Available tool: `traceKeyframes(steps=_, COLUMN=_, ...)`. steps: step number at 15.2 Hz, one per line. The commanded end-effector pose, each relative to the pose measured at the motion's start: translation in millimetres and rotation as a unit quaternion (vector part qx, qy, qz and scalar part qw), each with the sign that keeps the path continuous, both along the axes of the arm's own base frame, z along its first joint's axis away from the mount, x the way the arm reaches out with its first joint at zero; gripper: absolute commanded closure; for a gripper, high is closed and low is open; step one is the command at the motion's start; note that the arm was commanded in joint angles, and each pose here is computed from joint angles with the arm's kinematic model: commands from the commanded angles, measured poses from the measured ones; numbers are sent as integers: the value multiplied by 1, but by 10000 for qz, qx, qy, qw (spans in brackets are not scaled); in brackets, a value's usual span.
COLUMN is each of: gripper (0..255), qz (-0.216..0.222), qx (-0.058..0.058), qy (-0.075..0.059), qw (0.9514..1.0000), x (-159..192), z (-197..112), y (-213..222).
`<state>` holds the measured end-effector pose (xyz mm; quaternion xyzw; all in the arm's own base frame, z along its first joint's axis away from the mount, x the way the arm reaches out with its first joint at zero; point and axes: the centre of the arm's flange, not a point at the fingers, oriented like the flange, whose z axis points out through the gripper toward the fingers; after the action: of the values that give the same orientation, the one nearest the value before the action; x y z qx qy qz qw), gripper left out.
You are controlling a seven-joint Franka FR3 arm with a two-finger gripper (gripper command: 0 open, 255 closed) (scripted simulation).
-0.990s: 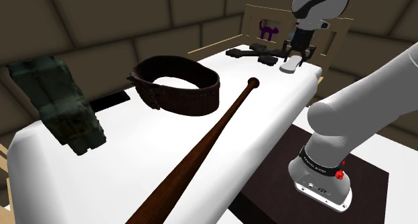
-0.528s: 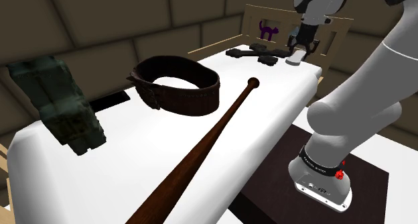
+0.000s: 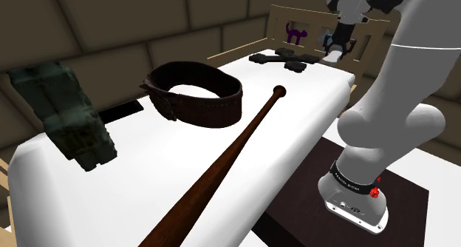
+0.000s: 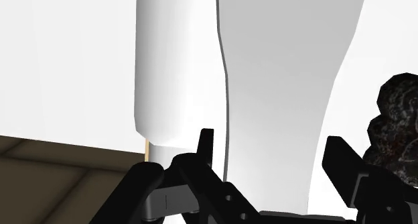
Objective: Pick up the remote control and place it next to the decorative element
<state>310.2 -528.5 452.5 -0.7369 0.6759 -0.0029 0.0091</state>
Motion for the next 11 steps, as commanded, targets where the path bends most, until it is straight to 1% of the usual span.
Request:
traceKeyframes(steps=1, gripper=255, qz=11, qx=0, qy=0, qw=10000, x=6, z=3, y=-24)
traceKeyframes(steps=9, gripper=255, qz=11, qx=0, qy=0, qw=10000, x=20, z=3, y=-128)
traceKeyframes(steps=11, gripper=255, qz=11, qx=0, qy=0, qw=10000, x=21, z=-2, y=-133)
